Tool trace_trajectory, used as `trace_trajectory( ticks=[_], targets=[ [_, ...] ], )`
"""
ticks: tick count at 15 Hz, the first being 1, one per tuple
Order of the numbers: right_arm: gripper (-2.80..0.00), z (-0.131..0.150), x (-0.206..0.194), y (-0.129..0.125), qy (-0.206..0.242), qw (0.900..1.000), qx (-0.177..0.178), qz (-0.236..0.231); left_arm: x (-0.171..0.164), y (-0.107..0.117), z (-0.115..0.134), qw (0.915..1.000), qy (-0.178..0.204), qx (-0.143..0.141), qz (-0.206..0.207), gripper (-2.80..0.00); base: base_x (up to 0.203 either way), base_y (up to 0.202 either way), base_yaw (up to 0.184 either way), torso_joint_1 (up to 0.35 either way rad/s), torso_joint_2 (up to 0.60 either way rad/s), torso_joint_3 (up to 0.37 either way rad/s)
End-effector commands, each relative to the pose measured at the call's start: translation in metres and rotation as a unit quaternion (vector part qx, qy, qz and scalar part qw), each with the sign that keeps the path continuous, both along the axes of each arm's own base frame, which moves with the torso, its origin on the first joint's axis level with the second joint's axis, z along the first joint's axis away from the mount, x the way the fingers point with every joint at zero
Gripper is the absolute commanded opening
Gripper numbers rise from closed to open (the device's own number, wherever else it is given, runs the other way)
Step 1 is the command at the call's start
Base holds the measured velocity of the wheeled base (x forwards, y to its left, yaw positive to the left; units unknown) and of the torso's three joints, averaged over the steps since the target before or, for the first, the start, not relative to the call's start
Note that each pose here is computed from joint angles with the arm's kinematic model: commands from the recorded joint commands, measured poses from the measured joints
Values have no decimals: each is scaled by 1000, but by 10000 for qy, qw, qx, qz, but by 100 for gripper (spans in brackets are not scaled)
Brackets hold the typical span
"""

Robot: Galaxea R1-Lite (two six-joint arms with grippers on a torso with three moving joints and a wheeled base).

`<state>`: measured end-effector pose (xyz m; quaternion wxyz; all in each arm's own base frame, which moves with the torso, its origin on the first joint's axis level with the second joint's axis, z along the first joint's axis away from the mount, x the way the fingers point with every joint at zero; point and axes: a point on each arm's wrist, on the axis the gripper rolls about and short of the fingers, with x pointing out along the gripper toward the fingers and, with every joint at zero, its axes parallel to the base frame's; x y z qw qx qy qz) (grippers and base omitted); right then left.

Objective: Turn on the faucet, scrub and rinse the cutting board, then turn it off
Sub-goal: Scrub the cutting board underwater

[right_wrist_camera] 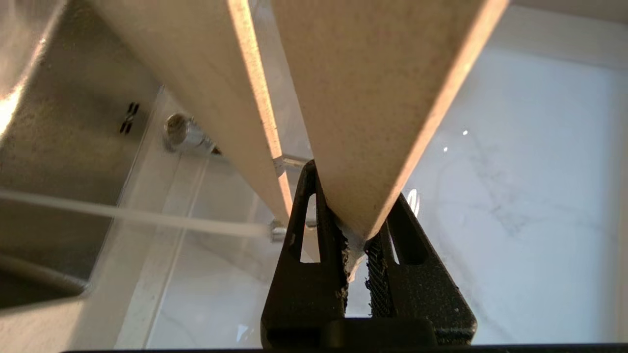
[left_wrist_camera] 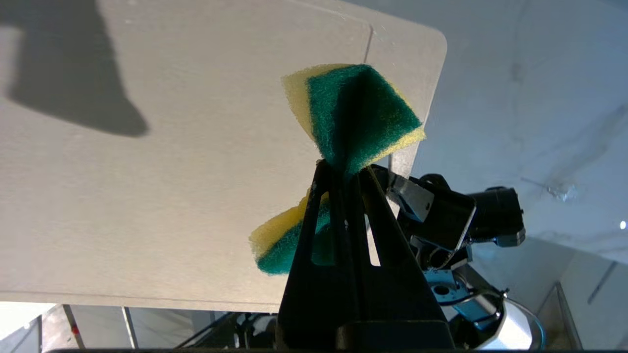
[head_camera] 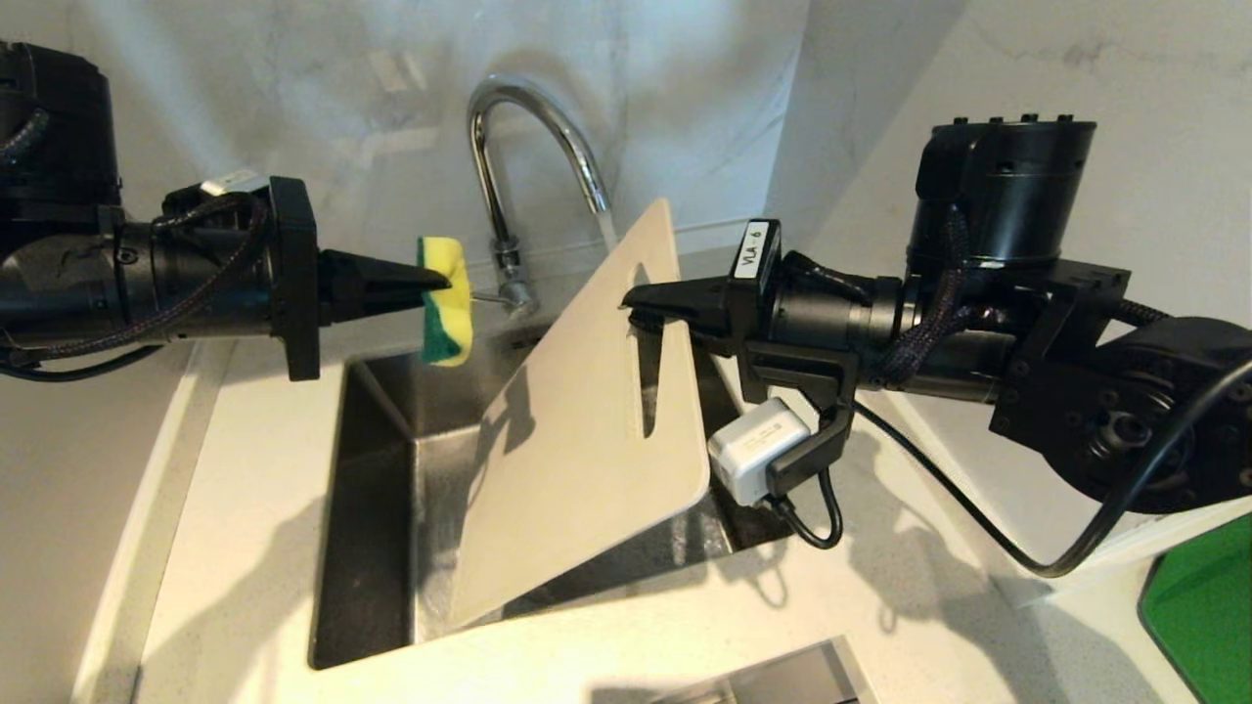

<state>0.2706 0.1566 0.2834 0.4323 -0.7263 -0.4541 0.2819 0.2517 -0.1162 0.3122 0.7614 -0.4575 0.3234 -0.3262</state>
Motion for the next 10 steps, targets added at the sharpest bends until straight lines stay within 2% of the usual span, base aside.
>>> trace_trajectory(
  ticks=[1,4,7,10],
  targets=[
    [-280,3,-4,6,-96,9999,7,130,0,-8,2,9999,17,-9,-132,-280,0,0,0,0,0,0],
    [-280,5,0,9,-124,9998,133,84,5,-21,0,9997,39,28,-254,-280,0,0,0,0,0,0],
    [-280,5,-2,8,-107,9998,172,85,17,-45,-11,9993,145,222,-250,-280,0,0,0,0,0,0],
    [-280,5,-5,6,-107,9998,172,86,29,-54,-22,9988,266,336,-238,-280,0,0,0,0,0,0]
  ],
)
